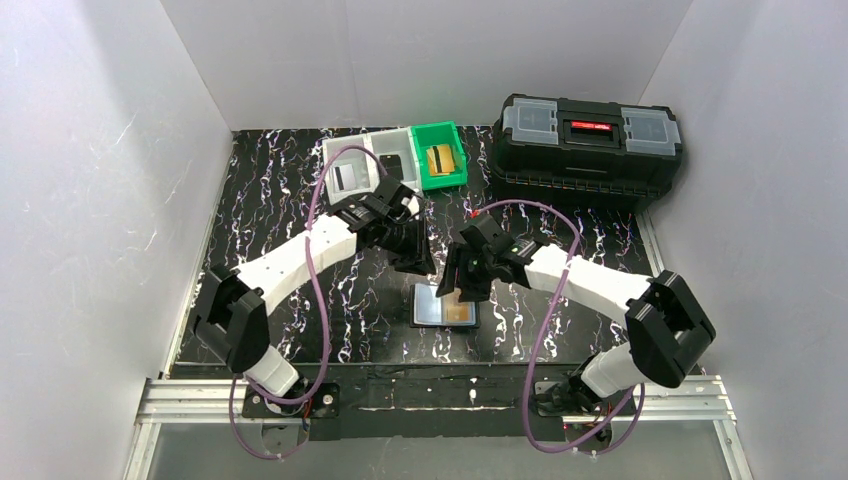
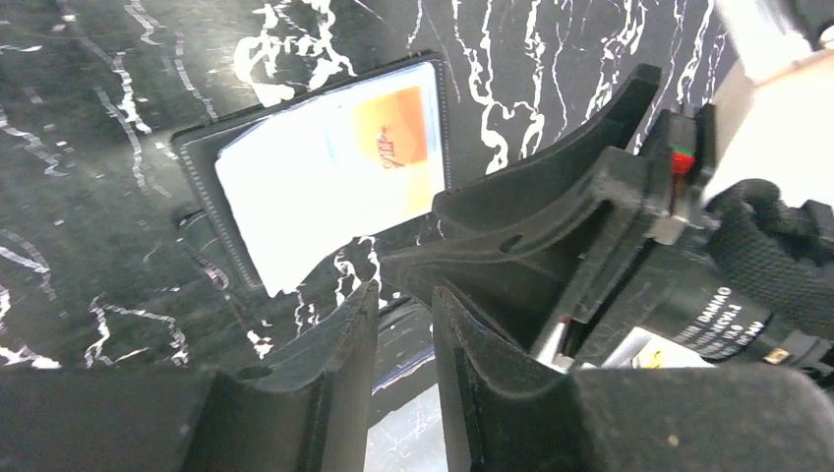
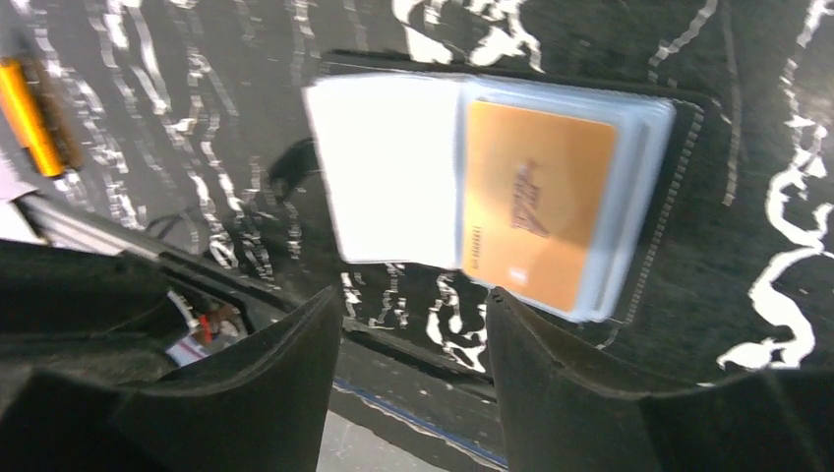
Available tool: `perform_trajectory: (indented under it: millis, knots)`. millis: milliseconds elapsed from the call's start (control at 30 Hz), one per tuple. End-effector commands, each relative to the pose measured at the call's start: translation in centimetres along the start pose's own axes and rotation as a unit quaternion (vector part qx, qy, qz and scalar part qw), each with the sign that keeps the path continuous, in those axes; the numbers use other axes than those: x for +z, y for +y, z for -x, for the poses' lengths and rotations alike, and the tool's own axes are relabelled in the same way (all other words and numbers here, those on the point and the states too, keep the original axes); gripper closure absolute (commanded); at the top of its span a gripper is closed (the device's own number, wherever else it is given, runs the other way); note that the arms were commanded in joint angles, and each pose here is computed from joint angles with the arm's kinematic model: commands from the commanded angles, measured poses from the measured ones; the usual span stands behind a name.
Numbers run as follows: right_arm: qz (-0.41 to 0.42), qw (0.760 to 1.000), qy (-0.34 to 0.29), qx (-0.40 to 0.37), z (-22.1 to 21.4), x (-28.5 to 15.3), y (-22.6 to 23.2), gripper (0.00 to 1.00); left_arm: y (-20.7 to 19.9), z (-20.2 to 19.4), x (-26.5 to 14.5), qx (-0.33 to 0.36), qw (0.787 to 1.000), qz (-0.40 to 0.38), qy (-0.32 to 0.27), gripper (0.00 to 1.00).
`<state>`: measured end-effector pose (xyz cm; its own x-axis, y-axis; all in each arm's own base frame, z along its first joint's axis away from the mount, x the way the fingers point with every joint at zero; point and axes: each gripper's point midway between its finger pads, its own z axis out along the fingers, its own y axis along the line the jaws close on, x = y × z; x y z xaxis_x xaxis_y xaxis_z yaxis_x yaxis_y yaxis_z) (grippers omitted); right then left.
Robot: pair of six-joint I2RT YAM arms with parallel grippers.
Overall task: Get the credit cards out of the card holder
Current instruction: Remove the credit card from the card holder.
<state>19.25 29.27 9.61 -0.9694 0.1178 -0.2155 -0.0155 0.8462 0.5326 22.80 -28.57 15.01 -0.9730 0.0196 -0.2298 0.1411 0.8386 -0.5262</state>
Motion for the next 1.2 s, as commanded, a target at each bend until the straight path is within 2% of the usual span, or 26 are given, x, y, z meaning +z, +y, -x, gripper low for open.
perform_trajectory:
  millis: [0,267,467,900,1033,1100,1167]
  knots:
    - [-0.074,0.997,0.009,0.005,-1.1,0.3,-3.9,0.39,-0.7,-1.7,2.8,-0.017,0.999,-0.026,0.044,0.75]
    - [-0.107,0.994,0.011,-0.007,-1.3,1.0,-5.7,0.55,1.1,-2.7,6.4,-0.034,0.997,-0.014,0.071,0.77]
    - [-0.12,0.992,0.022,-0.014,-1.4,1.8,-6.4,0.6,2.0,-3.8,8.3,-0.041,0.995,-0.02,0.094,0.8]
    - [-0.163,0.986,0.021,-0.018,-1.6,1.9,-8.4,0.64,2.3,-5.0,10.9,-0.05,0.99,-0.057,0.116,0.78]
    - [-0.165,0.986,0.003,-0.026,-0.7,0.9,-7.8,0.54,2.9,-5.3,11.4,-0.056,0.99,-0.049,0.121,0.78]
    - [-0.164,0.986,0.004,-0.024,-0.7,1.3,-7.8,0.54,2.8,-5.3,11.3,-0.054,0.99,-0.05,0.12,0.77]
    - [-0.164,0.986,0.015,-0.021,-0.9,2.1,-7.9,0.6,2.9,-5.4,11.4,-0.054,0.99,-0.05,0.122,0.77]
